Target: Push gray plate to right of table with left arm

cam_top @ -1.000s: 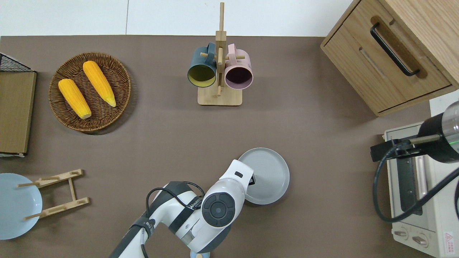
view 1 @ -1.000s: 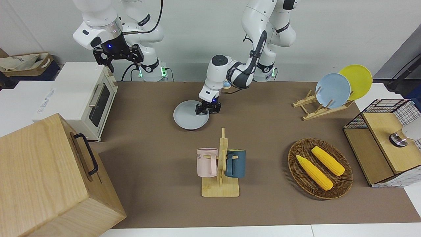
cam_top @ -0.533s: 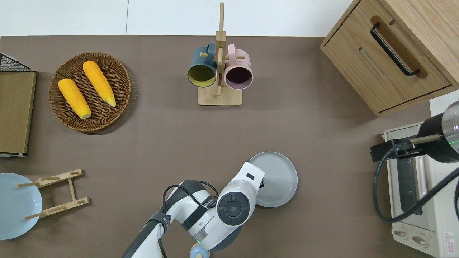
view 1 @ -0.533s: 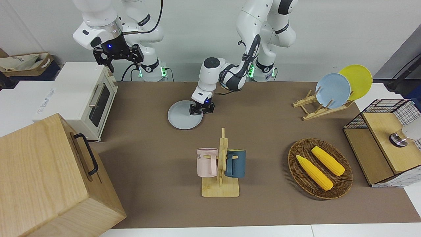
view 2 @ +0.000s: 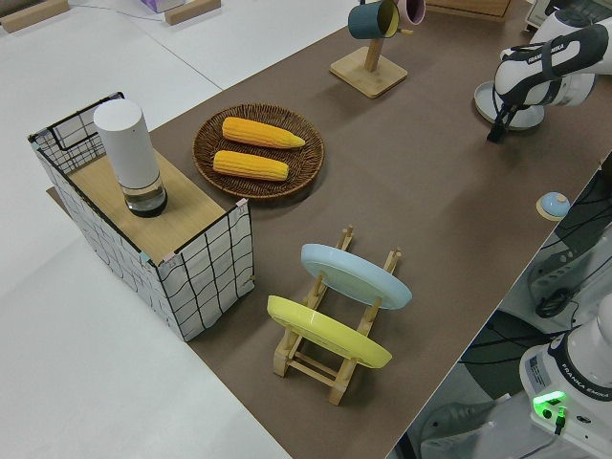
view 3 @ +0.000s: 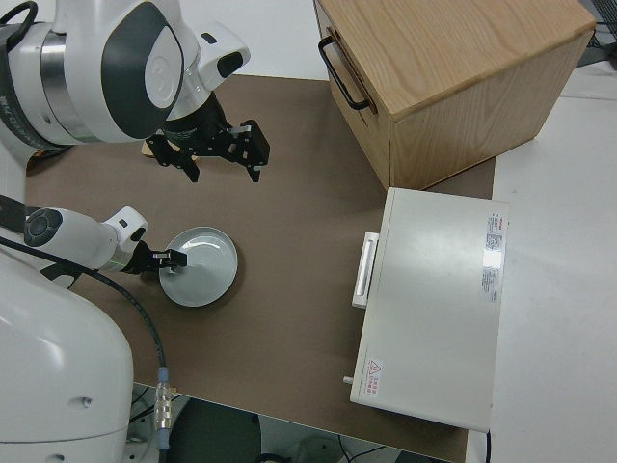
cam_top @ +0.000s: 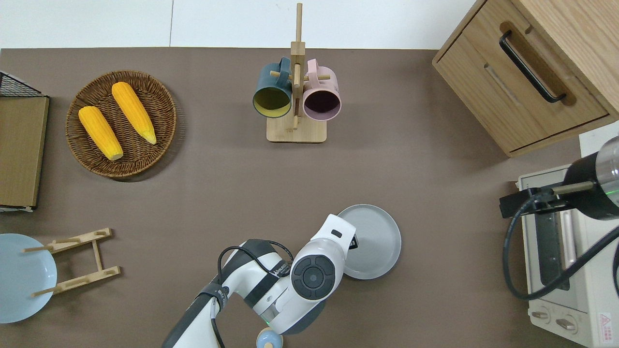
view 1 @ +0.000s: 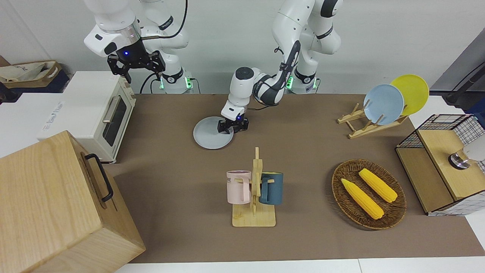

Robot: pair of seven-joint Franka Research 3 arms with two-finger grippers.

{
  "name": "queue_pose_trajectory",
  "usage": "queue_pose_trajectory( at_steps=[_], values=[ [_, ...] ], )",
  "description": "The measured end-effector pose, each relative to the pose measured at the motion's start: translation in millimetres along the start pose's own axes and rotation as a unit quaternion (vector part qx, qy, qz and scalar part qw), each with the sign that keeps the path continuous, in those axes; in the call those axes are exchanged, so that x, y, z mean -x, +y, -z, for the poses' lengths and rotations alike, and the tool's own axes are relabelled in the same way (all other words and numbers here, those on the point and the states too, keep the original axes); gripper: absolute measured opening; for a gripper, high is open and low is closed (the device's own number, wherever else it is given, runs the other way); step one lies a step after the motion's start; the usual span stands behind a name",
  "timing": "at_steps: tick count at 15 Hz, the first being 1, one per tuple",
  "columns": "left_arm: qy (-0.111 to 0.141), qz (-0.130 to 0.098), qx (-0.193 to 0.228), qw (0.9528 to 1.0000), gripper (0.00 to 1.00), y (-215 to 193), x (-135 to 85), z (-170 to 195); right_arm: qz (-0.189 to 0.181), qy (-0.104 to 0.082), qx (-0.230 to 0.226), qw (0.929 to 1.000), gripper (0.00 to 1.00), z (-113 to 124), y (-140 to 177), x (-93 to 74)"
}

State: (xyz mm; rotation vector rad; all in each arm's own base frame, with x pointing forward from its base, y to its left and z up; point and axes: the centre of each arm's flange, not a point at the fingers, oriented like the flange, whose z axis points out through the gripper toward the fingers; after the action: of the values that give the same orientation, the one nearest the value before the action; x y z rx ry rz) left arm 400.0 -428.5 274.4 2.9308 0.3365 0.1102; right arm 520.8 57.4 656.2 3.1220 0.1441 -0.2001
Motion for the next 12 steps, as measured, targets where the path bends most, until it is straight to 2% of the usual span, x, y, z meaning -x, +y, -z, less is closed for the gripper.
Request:
queue_pose_trajectory(
  at_steps=[3,5,6,12],
  values=[
    [0.006,0.003,-0.001,1.0,0.7,-1.0,-12.3,5.0,0.0,0.0,0.0,1.0,0.99,0.0,0.0,0.0],
    [0.003,-0.002,-0.014,0.9999,0.92,-7.9,-23.0,7.1,0.0,0.0,0.0,1.0,0.99,0.0,0.0,0.0],
    [0.002,-0.004,-0.021,0.9998,0.99,-13.1,-30.5,8.9,0.0,0.0,0.0,1.0,0.99,0.0,0.0,0.0],
    [-0.016,-0.025,-0.071,0.997,1.0,-61.9,-86.0,53.5,0.0,0.0,0.0,1.0,0.99,0.0,0.0,0.0]
  ],
)
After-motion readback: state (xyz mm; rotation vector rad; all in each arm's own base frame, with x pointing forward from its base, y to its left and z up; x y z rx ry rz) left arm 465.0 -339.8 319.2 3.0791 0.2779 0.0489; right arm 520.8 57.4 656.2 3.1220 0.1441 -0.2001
